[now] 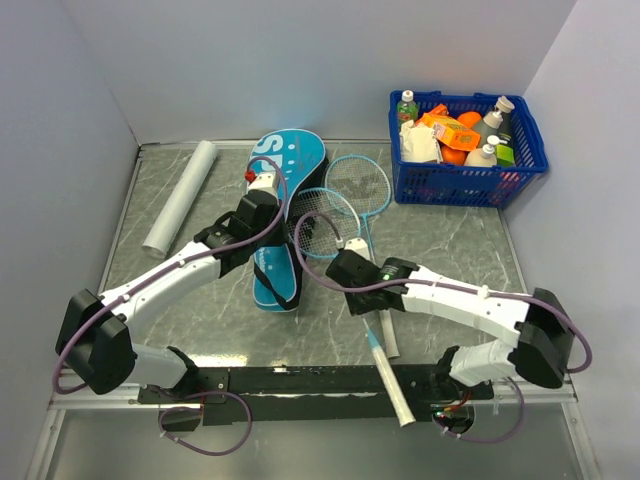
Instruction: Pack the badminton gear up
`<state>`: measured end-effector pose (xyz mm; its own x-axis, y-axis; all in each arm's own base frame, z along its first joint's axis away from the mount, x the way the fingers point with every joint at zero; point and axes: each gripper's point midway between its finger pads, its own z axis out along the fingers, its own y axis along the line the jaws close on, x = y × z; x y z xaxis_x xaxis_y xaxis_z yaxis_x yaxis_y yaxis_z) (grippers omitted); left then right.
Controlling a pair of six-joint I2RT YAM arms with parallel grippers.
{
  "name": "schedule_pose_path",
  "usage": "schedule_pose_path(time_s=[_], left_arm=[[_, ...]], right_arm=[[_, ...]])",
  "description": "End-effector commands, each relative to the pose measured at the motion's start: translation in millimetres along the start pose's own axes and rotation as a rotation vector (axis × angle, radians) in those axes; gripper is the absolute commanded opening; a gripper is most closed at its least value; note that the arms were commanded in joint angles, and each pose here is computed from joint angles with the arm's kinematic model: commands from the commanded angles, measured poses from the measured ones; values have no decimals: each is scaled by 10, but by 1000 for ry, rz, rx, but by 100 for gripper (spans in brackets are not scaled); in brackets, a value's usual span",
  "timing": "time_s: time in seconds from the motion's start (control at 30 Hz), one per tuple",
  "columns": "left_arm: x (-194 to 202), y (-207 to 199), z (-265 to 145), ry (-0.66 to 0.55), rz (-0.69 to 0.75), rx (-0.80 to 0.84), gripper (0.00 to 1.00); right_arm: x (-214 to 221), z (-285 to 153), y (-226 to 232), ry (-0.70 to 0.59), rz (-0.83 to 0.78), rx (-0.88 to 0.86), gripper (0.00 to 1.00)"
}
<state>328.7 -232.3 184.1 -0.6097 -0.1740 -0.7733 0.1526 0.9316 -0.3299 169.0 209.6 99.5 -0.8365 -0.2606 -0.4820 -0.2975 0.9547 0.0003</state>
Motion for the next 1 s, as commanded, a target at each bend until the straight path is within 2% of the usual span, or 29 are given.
schedule_pose_path(time_s=[0.0, 0.23, 0.37, 0.63, 0.97], left_arm=[[-290, -158, -145, -92, -27, 76, 1], [-4, -128, -141, -30, -2, 97, 1], [170, -75, -159, -11, -16, 110, 1], [441, -29, -203, 28, -31, 137, 1], [591, -181, -130, 78, -34, 195, 1]], right_arm=[[-282, 112, 270, -56, 17, -40, 0], [-818, 404, 642, -107, 31, -86, 0], [-1167, 734, 617, -130, 137, -128, 0], [-1883, 1208, 621, -193, 246, -238, 0], [-2693, 1610, 713, -277, 382, -288, 0]])
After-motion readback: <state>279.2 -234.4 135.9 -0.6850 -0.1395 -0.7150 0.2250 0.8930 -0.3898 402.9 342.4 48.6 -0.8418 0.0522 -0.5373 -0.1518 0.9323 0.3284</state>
